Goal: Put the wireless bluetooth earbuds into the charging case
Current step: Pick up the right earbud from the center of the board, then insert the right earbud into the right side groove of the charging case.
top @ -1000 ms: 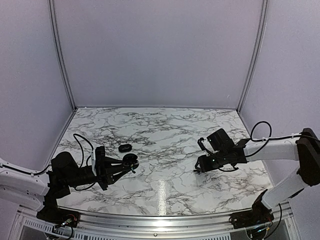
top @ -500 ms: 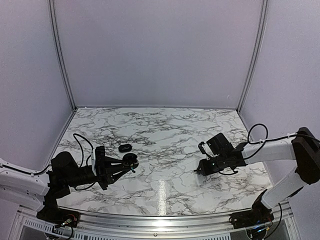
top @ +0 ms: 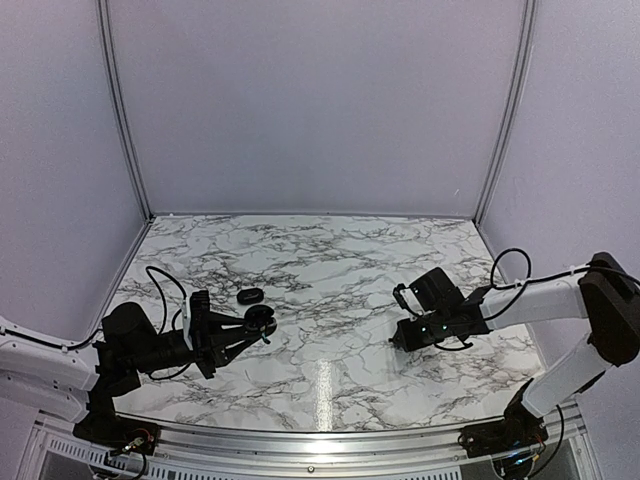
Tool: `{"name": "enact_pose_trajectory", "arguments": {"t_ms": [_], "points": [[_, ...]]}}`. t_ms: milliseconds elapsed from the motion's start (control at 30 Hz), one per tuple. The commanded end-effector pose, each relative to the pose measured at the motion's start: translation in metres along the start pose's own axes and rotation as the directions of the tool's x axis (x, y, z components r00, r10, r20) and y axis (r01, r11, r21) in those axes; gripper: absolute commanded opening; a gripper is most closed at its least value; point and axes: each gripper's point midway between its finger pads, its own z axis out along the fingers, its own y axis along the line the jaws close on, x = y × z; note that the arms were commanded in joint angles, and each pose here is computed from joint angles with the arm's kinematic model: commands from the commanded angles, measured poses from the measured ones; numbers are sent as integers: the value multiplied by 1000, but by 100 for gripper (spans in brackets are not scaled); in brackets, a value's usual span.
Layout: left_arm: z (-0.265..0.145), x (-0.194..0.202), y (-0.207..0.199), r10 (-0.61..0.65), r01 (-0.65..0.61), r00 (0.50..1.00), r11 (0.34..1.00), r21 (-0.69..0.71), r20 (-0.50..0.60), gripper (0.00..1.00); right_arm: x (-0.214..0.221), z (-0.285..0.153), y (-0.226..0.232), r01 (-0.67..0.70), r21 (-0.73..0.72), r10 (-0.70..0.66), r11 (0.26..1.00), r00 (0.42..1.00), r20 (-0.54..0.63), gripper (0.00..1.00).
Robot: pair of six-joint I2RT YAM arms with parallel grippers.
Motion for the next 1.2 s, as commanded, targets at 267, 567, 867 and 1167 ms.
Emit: {"name": "enact_pose_trajectory", "arguments": {"t_ms": [267, 567, 867, 1167], "points": [[-7, -4, -12, 54, -58, 997, 995, 75, 53, 0, -57, -53, 55, 234, -94, -213, 968, 957, 197, 12], [-7, -1, -37, 60, -70, 997, 971, 228, 48, 0, -85, -128, 139, 540, -173, -435, 824, 798, 416, 11], [-3, -6, -45, 5, -16, 999, 955, 296, 37, 0, -86, -207, 216, 778, -61, -607, 626, 534, 589, 11], [6, -7, -44, -108, 108, 994, 931, 349, -19, 0, -58, -226, 263, 896, 76, -746, 436, 313, 589, 10]]}}
